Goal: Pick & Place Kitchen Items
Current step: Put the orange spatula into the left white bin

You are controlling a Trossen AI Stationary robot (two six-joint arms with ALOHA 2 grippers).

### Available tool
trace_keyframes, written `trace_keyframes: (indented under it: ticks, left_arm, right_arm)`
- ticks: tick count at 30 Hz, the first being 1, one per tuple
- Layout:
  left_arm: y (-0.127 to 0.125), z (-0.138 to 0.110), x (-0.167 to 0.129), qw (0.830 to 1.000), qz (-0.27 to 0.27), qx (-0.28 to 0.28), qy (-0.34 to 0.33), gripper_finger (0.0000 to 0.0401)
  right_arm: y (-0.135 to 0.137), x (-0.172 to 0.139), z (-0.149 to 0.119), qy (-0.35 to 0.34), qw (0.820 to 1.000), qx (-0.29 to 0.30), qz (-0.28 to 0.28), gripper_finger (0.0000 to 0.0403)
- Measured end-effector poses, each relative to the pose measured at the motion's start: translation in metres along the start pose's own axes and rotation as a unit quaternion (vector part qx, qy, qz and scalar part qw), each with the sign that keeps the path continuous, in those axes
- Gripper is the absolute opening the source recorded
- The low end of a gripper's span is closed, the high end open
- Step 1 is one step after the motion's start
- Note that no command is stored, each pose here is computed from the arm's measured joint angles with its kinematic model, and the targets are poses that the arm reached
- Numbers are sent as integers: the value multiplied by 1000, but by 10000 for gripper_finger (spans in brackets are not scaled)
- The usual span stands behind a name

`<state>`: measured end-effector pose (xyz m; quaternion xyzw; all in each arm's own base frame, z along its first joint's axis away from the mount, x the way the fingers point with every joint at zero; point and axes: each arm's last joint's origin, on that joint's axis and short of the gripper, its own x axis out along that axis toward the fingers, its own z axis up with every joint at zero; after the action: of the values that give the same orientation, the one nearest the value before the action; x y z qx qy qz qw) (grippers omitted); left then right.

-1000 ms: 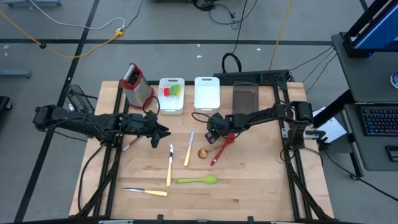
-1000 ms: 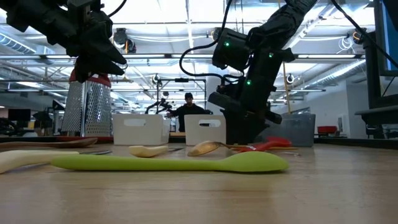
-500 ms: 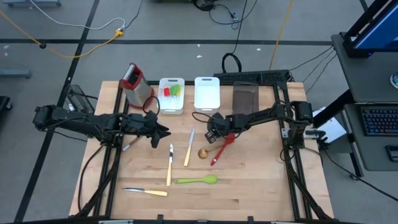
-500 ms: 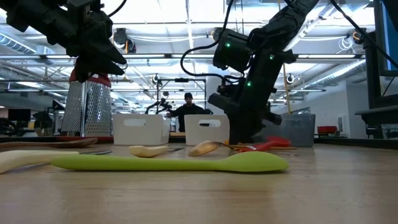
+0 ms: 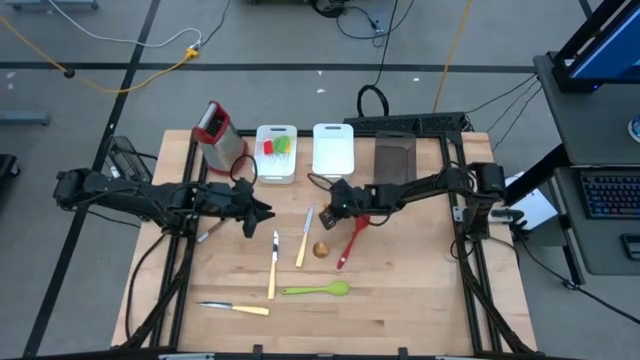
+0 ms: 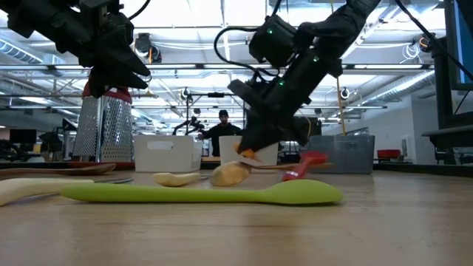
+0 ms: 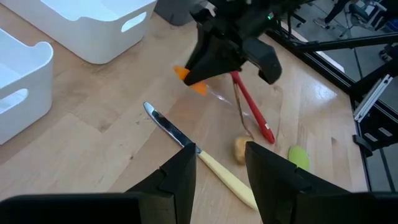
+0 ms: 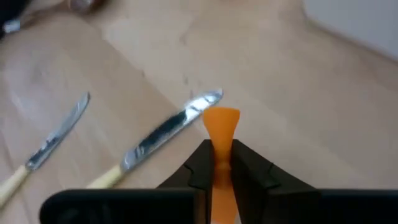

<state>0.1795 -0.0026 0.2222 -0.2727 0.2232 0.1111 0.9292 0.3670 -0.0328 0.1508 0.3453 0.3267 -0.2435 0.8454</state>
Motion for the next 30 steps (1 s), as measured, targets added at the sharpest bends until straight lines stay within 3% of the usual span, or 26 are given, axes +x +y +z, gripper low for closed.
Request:
trace_keyframes:
  ticks: [16, 27, 30]
  left_arm:
    - [-1, 1, 0, 1000, -4, 13, -7, 141]
    - [-6, 11, -1, 998, -20, 2, -63, 141]
    - [-7, 12, -1, 997, -25, -26, -67, 141]
  right_arm:
    - [14, -3, 19, -96, 992, -49, 71, 29]
    - [27, -13, 44, -160, 961, -36, 222, 29]
    - [30, -16, 48, -171, 951, -28, 254, 29]
